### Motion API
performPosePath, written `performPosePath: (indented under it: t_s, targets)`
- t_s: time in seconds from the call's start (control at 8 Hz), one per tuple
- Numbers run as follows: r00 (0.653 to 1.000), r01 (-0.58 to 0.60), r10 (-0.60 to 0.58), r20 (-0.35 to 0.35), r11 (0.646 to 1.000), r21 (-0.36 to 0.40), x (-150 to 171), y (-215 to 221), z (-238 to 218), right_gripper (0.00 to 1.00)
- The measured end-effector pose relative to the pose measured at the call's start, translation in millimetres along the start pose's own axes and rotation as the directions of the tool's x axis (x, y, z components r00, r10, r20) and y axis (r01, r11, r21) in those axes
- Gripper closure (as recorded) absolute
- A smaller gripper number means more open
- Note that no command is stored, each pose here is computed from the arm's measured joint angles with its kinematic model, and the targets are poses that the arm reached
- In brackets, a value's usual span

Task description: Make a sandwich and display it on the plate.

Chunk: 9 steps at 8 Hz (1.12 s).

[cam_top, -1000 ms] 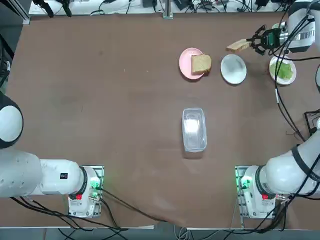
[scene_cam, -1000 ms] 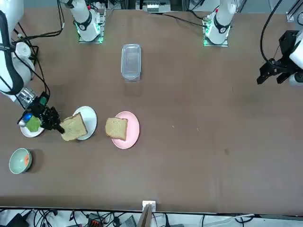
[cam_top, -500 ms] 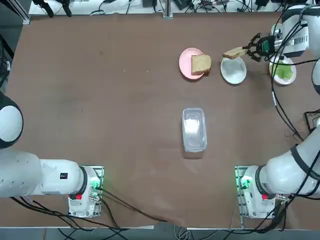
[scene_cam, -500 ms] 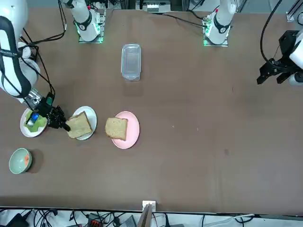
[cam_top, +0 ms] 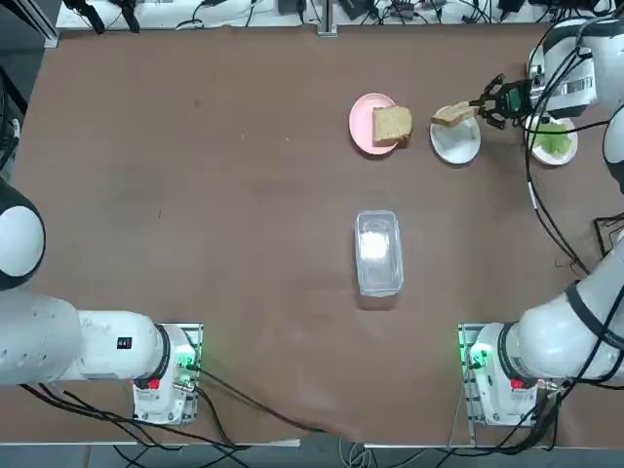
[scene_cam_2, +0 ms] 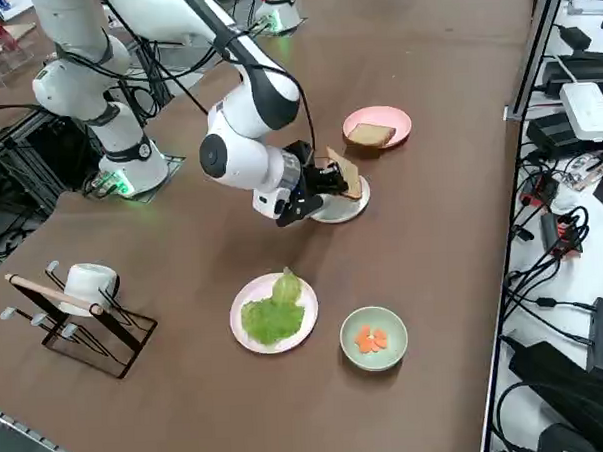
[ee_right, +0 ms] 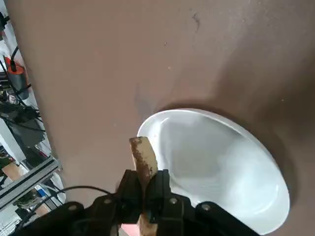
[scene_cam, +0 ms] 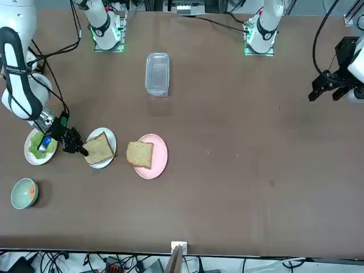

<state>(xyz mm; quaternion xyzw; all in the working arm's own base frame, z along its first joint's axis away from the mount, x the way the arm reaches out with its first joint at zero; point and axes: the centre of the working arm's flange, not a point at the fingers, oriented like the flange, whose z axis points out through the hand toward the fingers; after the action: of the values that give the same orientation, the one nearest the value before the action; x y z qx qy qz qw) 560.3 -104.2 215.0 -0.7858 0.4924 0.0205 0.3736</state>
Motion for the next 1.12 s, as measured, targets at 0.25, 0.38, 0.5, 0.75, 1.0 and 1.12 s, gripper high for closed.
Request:
performPosePath:
  t_s: [0.25,0.38,0.5,0.75,1.0,1.12]
  targets:
    - [1.000,0.003,-0.003,0.001,1.000,-0.006,1,5,1,0.92]
    - [1.000,0.002,-0.002,0.001,1.000,-0.008,2,6,2,0.92]
    - [1.000,0.000,0.000,0.001,1.000,-0.011,2,8,4,0.92]
    - [1.000,-0.001,0.001,0.000,1.000,-0.017,4,11,6,0.92]
    - [0.999,0.033,-0.033,0.000,0.999,-0.020,6,14,7,0.92]
    - [0.999,0.054,-0.054,0.000,0.998,-0.024,8,18,8,0.92]
